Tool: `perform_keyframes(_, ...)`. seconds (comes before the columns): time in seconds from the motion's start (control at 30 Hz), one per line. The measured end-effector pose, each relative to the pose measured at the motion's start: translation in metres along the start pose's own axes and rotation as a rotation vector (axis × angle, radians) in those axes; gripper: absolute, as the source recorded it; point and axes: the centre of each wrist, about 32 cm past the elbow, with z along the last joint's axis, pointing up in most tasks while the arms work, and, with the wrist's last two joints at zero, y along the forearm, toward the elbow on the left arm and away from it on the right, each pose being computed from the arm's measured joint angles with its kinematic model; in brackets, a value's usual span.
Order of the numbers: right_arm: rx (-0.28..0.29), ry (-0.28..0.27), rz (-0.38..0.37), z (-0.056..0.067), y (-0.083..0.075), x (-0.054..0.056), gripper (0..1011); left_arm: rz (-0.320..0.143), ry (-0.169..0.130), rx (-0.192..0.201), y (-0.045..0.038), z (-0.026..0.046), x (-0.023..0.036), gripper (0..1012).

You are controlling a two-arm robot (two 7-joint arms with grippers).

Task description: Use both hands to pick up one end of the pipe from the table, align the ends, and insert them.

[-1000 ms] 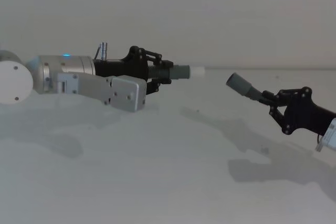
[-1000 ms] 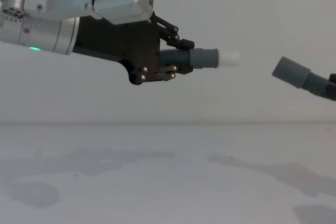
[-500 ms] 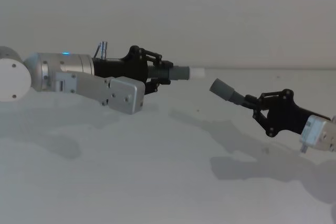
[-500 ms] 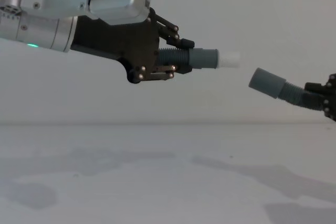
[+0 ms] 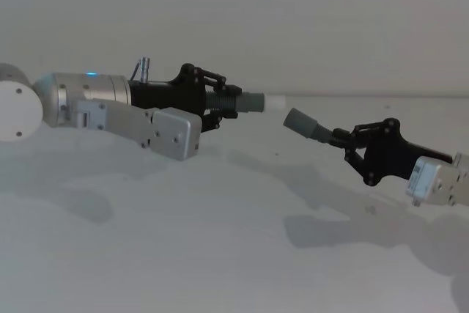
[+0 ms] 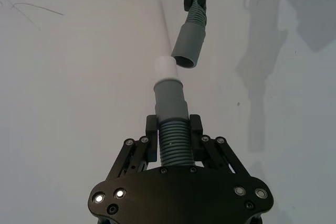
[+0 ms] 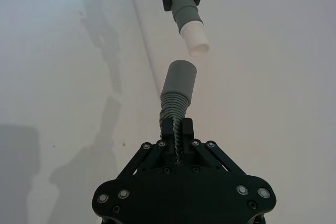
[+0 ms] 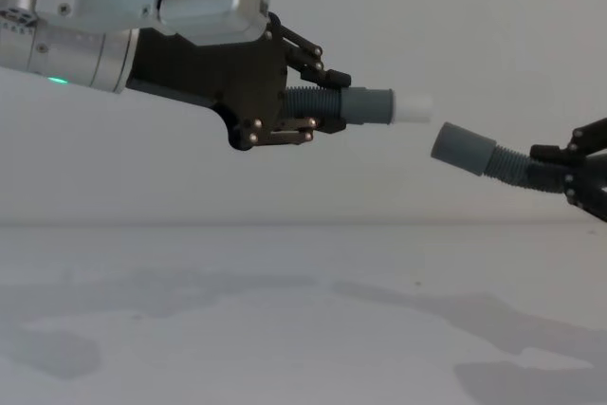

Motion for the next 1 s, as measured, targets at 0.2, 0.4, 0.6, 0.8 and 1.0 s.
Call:
perform_keyframes(0.2, 0.006, -0.042, 0.013, -0.003, 0.0, 0.007, 74, -0.001, -0.002, -0.001, 0.0001, 0.0, 0.0001, 338)
perform_keyframes(0.4, 0.019, -0.088, 0.025, -0.005, 0.0, 0.015, 73, -0.002, -0.003, 0.0, 0.0002, -0.0001, 0.0002, 338)
perform_keyframes(0.6, 0.034, -0.138, 0.035, -0.007, 0.0, 0.024, 74, -0.002, -0.004, -0.001, 0.0002, 0.0, 0.0005, 338)
perform_keyframes(0.8, 0.047, -0.182, 0.039, -0.009, -0.002, 0.033, 73, -0.001, -0.005, -0.001, 0.0003, 0.0, 0.0006, 338)
perform_keyframes(1.0, 0.057, -0.219, 0.042, -0.01, -0.005, 0.043, 74, -0.001, -0.004, -0.001, 0.0003, 0.0, 0.0006, 338)
